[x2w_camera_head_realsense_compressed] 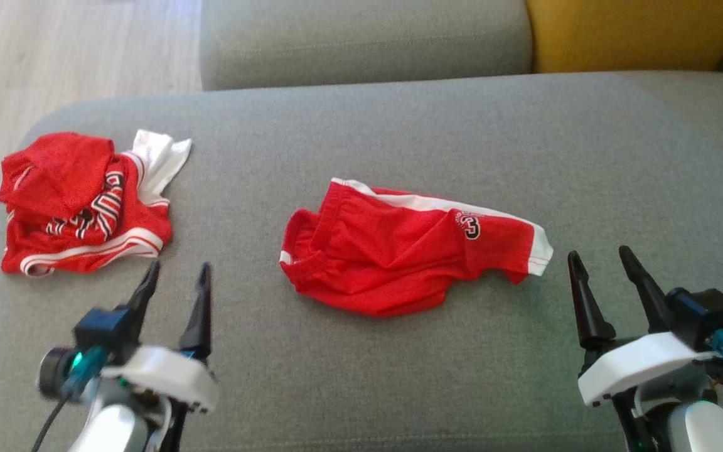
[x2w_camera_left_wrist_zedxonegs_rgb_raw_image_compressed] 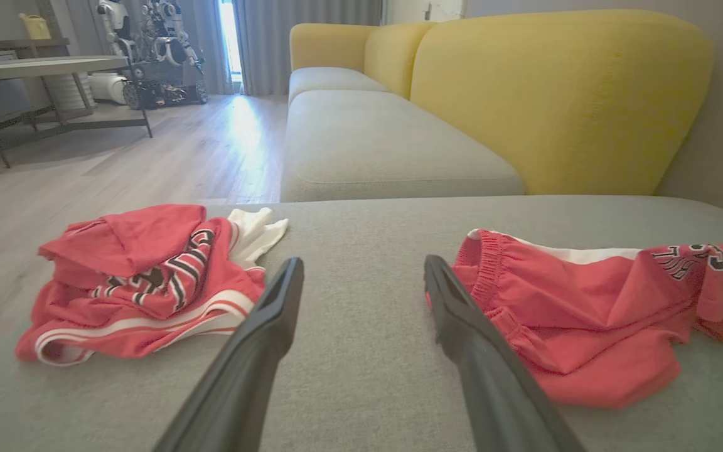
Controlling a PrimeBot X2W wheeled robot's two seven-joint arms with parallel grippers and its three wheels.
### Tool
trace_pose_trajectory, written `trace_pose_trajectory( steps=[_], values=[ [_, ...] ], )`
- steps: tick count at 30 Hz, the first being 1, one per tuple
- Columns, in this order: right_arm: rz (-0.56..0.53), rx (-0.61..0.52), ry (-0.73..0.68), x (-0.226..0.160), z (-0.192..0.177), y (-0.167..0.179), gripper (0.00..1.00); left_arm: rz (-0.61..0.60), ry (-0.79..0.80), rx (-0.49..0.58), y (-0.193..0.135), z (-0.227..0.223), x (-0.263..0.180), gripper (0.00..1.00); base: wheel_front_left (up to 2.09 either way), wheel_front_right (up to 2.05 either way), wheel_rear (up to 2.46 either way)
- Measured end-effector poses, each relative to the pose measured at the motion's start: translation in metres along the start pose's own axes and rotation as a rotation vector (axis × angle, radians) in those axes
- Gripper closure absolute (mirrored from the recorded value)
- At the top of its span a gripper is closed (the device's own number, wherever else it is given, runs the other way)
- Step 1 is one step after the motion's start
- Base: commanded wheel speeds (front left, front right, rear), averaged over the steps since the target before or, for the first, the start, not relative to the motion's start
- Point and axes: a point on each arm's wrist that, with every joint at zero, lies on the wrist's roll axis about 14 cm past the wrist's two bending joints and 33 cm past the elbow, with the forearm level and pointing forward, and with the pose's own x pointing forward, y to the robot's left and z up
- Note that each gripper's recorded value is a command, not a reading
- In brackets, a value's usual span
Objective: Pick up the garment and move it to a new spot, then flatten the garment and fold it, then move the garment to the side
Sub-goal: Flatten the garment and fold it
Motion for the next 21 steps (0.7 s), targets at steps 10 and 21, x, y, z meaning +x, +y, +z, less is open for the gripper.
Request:
trace_pose_trajectory(
  steps=[10, 21],
  values=[
    [-0.01, 0.007, 0.027, 0.023, -0.007, -0.006, 0.0, -0.229, -0.055, 0.014, -0.059, 0.036, 0.083, 0.0, 0.0, 0.0, 0.0],
    [-0.09, 0.026, 0.064, 0.029, -0.026, -0.034, 0.0, -0.409, 0.265, -0.038, -0.11, -0.047, 0.136, 0.0, 0.0, 0.0, 0.0]
  ],
)
